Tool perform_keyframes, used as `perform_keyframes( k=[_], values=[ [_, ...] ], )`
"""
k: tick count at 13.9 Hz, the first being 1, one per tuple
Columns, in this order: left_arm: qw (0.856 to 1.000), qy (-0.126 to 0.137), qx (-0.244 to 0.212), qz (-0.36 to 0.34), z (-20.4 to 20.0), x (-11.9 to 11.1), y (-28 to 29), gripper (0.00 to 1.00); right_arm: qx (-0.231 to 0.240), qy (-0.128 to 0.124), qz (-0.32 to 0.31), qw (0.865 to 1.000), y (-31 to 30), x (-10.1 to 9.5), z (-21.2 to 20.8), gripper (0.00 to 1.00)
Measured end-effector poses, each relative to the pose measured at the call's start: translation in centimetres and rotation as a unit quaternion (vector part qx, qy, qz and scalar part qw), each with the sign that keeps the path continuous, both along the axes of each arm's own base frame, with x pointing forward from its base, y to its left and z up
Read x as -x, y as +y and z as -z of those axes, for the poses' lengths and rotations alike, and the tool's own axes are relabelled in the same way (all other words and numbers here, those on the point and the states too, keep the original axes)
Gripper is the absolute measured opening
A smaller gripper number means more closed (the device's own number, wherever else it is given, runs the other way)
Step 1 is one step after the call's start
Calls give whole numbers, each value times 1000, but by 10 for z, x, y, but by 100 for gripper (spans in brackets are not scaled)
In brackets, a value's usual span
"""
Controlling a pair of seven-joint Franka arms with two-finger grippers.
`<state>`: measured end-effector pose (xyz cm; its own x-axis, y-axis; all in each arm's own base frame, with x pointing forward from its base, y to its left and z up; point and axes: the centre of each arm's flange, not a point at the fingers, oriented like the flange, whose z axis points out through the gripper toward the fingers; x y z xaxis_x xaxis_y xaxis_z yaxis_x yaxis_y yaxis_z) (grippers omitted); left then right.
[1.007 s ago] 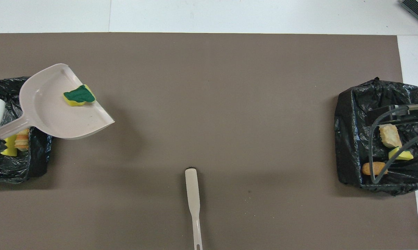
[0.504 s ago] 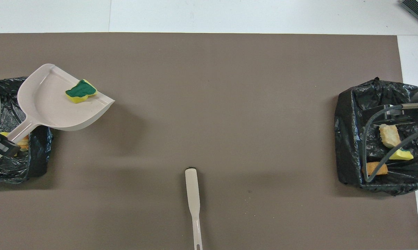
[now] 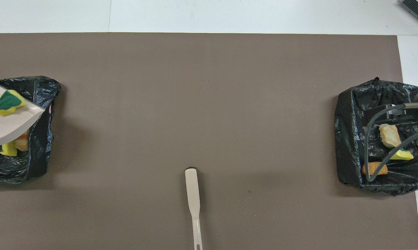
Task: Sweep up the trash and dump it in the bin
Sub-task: 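Shake the tilted dustpan over the bag with the left gripper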
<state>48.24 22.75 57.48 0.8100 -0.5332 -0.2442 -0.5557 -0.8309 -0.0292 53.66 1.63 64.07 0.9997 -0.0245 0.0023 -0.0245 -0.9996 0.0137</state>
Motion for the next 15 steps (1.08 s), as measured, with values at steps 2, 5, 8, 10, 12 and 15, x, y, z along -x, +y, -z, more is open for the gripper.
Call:
perform_keyframes(
  k=[2, 5, 8, 10, 12, 15],
  values=[
    [996, 42, -67, 52, -4, 2, 19, 32, 0, 0, 0, 1000, 0, 0, 0, 100],
    [969, 107, -151, 165, -9, -15, 32, 32, 0, 0, 0, 1000, -1, 0, 0, 100],
    [931, 135, -194, 277, 6, -47, 37, 32, 0, 0, 1, 1000, -1, 0, 0, 100],
    [912, 147, -214, 319, 13, -64, 26, 32, 0, 0, 2, 1000, -2, 0, 0, 100],
    [893, 159, -241, 345, 9, -78, 5, 32, 0, 0, 2, 1000, -2, 0, 0, 100],
    [847, 207, -307, 381, -7, -94, -37, 32, 0, 0, 2, 1000, -2, 0, 0, 100]
  ],
)
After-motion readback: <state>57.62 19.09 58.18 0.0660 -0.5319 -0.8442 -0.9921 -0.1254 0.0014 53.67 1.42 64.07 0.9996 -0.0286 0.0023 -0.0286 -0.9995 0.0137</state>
